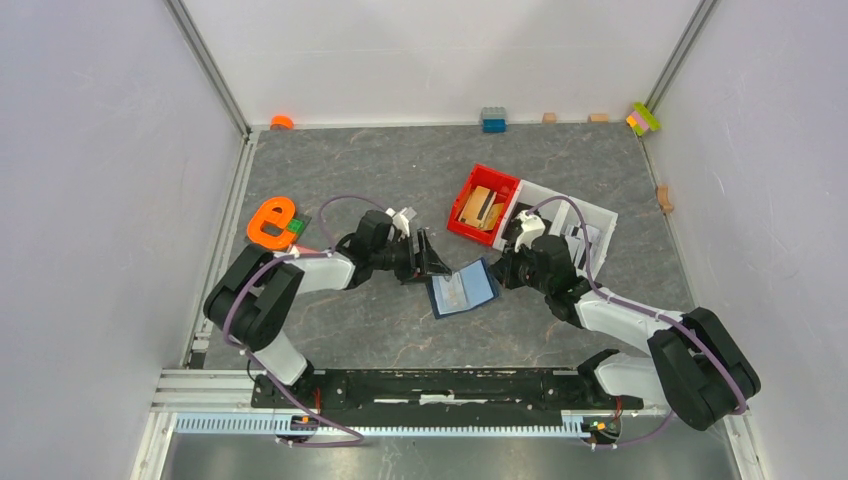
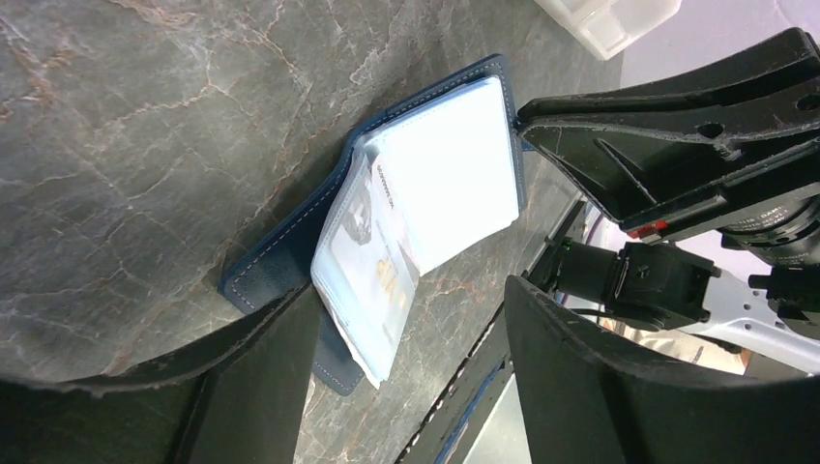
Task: Take the credit cards out of the card holder
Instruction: Pick up the card holder from the center of the board.
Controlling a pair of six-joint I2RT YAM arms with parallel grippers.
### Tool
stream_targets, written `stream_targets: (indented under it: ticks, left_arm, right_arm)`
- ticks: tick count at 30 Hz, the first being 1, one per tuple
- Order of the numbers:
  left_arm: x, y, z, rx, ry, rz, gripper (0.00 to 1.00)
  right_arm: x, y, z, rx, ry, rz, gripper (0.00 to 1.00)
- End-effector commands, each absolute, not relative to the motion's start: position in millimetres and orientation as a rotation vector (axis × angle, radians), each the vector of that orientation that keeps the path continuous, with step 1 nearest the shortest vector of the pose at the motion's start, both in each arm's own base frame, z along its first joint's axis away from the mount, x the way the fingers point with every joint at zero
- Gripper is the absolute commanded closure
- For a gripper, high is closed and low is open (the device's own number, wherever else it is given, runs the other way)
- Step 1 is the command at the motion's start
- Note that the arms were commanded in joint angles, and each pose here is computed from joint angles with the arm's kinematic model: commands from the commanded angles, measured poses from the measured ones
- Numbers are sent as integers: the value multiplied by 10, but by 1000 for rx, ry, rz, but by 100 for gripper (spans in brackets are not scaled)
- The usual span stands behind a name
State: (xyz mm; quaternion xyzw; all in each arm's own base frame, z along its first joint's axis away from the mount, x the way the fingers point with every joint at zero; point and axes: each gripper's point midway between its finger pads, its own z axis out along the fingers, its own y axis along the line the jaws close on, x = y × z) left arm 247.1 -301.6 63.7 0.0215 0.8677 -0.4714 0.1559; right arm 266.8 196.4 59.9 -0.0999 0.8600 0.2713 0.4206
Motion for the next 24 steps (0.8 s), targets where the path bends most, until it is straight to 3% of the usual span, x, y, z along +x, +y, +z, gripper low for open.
stream_targets:
  ticks: [1, 6, 9, 18, 19, 22, 24]
  left_arm:
    - [2520, -3064, 695, 87, 2436, -1391, 24]
    - [2470, -3153, 551, 88, 2503, -1437, 25]
    - [2453, -3185, 525, 94, 2519, -1457, 32]
    - [2450, -3233, 638, 151, 2459, -1492, 86]
    - [2459, -3230, 665, 157, 2445, -1490, 91]
    - [2480, -3205, 723, 162, 2415, -1486, 98]
    - [2487, -3194, 745, 164, 2404, -1485, 98]
  right_arm:
    - [2691, 1999, 663, -256, 2127, 694, 98]
    - [2689, 2003, 660, -258, 2129, 696, 98]
    - [2685, 2007, 662, -260, 2129, 699, 98]
    - [2686, 2009, 667, -261, 2128, 700, 95]
    - [2691, 2005, 673, -260, 2127, 697, 90]
    - [2726, 1949, 692, -251, 2135, 649, 58]
    - [2756, 1891, 738, -243, 2125, 607, 50]
